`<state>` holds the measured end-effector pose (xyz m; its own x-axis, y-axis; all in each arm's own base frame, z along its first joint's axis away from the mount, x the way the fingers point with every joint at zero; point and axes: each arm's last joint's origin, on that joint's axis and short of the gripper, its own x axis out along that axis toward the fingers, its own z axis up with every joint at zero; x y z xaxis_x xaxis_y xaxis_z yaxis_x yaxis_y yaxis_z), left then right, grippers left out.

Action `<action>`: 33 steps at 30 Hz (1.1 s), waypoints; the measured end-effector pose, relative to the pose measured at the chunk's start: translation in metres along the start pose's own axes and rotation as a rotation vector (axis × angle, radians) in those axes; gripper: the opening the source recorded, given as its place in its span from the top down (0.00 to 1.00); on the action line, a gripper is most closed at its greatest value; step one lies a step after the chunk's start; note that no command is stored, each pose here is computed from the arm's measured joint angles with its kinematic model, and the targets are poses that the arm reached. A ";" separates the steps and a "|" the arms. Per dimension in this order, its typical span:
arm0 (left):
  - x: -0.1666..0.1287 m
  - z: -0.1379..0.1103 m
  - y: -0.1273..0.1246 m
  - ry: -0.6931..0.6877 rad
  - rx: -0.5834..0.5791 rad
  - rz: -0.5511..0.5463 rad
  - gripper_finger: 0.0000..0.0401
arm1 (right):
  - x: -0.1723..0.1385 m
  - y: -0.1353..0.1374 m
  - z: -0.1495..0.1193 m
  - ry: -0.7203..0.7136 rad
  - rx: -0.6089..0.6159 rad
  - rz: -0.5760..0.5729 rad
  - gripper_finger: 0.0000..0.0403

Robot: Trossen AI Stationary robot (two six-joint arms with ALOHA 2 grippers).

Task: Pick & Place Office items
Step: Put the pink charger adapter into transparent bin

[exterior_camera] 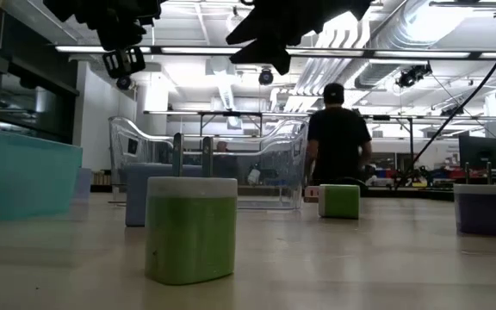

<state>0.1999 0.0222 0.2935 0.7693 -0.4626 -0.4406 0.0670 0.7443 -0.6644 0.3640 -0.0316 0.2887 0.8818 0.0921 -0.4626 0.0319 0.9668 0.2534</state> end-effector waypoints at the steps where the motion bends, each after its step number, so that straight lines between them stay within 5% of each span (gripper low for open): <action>1: -0.001 0.001 0.001 -0.011 0.018 0.006 0.75 | 0.000 -0.002 0.000 -0.001 -0.006 -0.005 0.56; 14: -0.025 0.004 0.011 -0.097 0.040 0.088 0.75 | -0.030 -0.026 0.005 0.047 0.083 -0.076 0.56; 24: -0.066 -0.010 0.001 -0.227 0.108 0.217 0.75 | -0.074 -0.004 0.016 0.012 0.071 -0.041 0.56; 33: -0.071 -0.017 0.000 -0.214 0.093 0.234 0.75 | -0.088 0.005 0.003 0.169 0.099 0.018 0.56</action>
<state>0.1345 0.0470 0.3150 0.8859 -0.1698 -0.4316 -0.0773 0.8636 -0.4982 0.2878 -0.0354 0.3330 0.7915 0.1561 -0.5909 0.0703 0.9372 0.3417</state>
